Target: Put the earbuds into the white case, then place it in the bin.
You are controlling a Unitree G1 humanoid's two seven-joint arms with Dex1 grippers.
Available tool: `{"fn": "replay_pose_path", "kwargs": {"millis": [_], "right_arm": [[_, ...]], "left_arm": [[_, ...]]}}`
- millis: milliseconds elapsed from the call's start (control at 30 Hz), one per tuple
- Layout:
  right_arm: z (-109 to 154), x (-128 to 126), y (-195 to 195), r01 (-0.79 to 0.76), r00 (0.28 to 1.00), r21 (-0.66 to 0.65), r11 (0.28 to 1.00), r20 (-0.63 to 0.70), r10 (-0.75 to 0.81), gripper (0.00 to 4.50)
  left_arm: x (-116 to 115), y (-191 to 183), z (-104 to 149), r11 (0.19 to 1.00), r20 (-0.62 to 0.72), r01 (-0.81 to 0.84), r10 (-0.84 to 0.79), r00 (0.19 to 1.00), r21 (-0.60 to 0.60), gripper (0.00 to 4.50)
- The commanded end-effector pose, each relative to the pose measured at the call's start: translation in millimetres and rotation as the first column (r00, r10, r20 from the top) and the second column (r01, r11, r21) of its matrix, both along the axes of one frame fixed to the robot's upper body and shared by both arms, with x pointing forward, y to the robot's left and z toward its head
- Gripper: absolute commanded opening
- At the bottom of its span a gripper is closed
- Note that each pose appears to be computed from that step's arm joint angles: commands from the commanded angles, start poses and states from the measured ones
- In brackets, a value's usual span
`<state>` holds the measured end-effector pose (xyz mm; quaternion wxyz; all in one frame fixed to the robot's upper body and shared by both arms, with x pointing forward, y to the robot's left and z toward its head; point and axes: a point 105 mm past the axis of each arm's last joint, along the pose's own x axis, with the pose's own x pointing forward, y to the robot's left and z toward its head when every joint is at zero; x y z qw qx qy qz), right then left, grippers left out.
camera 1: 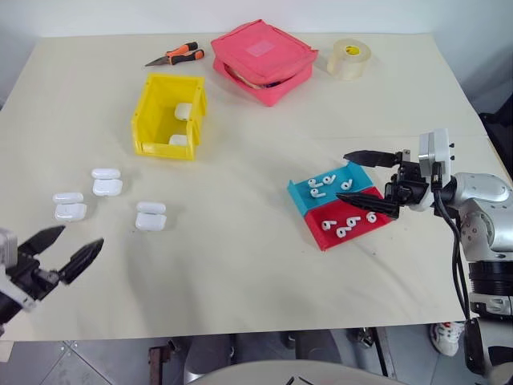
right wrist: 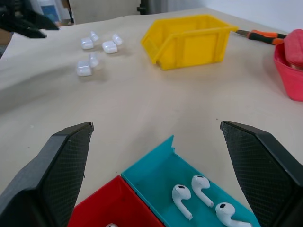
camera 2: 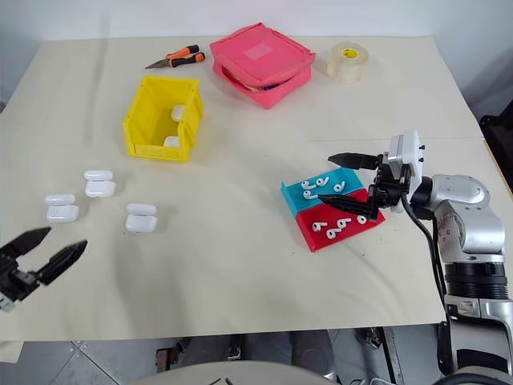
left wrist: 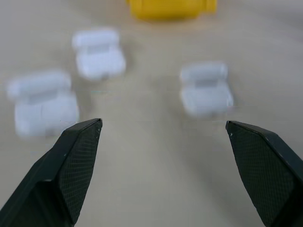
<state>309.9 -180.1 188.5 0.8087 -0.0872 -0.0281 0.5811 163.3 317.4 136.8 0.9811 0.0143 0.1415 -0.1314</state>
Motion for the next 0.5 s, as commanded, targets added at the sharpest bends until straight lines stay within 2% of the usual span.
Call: {"fn": "replay_pose_path", "kwargs": {"millis": [33,300,500], "right_arm": [[6,0,2,-0.028,0.999,-0.003,1.0,0.03,0.028,4.5],[5,-2,-1,-0.094,0.996,-0.019,0.995,0.005,0.094,4.5],[4,2,-3,-0.102,0.995,-0.026,0.994,0.005,0.102,4.5]], "left_arm": [[-27,1,6,0.999,-0.002,-0.031,0.031,1.0,0.011,4.46],[-68,4,-4,0.993,-0.082,-0.114,0.113,0.99,-0.009,4.46],[-75,6,-4,0.99,-0.09,-0.14,0.139,0.986,-0.002,4.46]]}}
